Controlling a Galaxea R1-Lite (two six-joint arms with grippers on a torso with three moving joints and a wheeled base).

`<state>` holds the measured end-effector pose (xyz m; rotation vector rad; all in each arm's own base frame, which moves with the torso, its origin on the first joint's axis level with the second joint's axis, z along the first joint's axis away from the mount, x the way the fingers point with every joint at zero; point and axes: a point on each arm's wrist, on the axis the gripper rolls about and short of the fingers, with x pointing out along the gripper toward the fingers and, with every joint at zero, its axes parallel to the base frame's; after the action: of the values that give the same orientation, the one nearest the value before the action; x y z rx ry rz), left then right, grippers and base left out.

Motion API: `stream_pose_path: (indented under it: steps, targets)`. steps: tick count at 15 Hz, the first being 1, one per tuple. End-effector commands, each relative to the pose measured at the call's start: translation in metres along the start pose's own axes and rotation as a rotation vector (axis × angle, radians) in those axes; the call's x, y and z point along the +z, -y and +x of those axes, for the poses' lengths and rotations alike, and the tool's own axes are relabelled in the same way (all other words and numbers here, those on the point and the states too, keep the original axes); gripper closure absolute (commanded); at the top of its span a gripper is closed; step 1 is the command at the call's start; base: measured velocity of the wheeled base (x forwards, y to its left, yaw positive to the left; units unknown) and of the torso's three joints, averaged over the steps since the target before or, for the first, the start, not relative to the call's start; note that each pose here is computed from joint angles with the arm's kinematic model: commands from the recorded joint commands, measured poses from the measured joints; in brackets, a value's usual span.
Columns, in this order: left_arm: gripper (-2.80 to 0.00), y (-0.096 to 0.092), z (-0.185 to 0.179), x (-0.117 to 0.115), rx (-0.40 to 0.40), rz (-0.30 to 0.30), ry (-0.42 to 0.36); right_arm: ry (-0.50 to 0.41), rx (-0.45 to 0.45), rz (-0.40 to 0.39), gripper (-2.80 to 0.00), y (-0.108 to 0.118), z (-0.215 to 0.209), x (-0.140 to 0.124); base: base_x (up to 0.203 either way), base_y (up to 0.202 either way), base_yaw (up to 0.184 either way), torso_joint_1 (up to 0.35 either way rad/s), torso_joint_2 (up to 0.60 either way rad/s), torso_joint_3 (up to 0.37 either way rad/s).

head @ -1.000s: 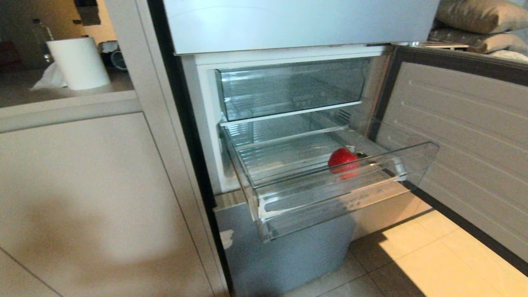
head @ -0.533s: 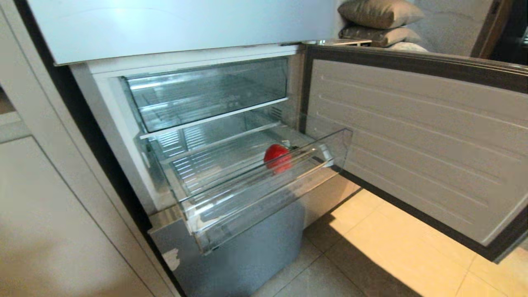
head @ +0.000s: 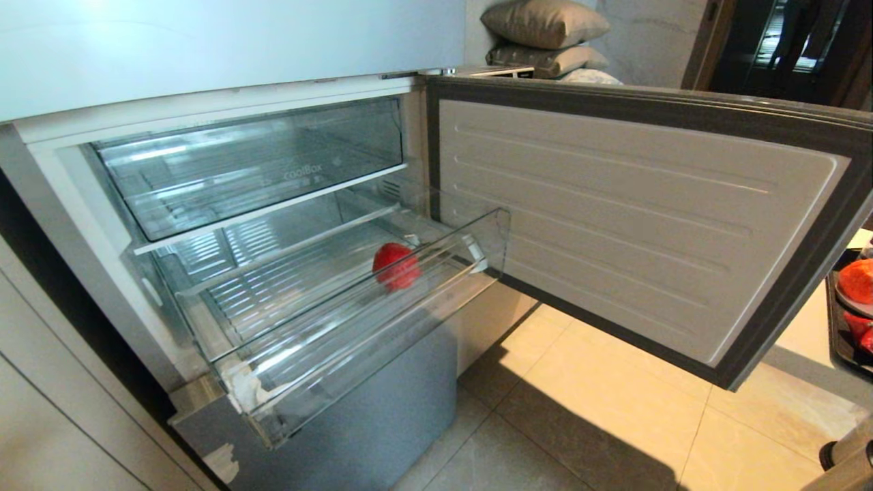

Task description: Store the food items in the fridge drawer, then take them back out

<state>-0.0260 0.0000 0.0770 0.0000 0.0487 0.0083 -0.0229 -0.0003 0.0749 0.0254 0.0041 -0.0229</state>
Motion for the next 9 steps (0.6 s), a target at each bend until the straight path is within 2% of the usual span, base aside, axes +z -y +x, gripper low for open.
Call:
stream_pose_path:
  steps: [1,2,5,7,9]
  targets:
    - [0.00,0.000,0.000,0.000,0.001,0.000,0.000,0.001,-0.006,0.007,0.00,0.000,0.000,0.000,0.000,0.000,0.000,0.000,0.00,0.000]
    - [0.00,0.000,0.000,0.000,0.000,0.000,0.000,0.009,-0.015,-0.002,0.00,0.000,0.000,0.004,0.000,0.000,0.000,0.000,0.00,0.000]
    - [0.00,0.000,0.000,0.000,0.002,0.000,0.000,0.030,-0.077,0.044,0.00,0.000,0.000,0.047,0.000,0.000,0.000,0.000,0.00,0.000]
    - [0.00,0.000,0.000,0.000,0.002,0.000,0.000,-0.059,-0.165,0.097,0.00,0.000,0.021,0.081,0.000,0.000,0.000,0.000,0.00,0.000]
    - [0.00,0.000,0.000,0.000,0.001,0.000,0.000,-0.171,-0.330,0.148,0.00,0.006,0.057,0.108,0.000,0.000,0.000,0.000,0.00,0.000]
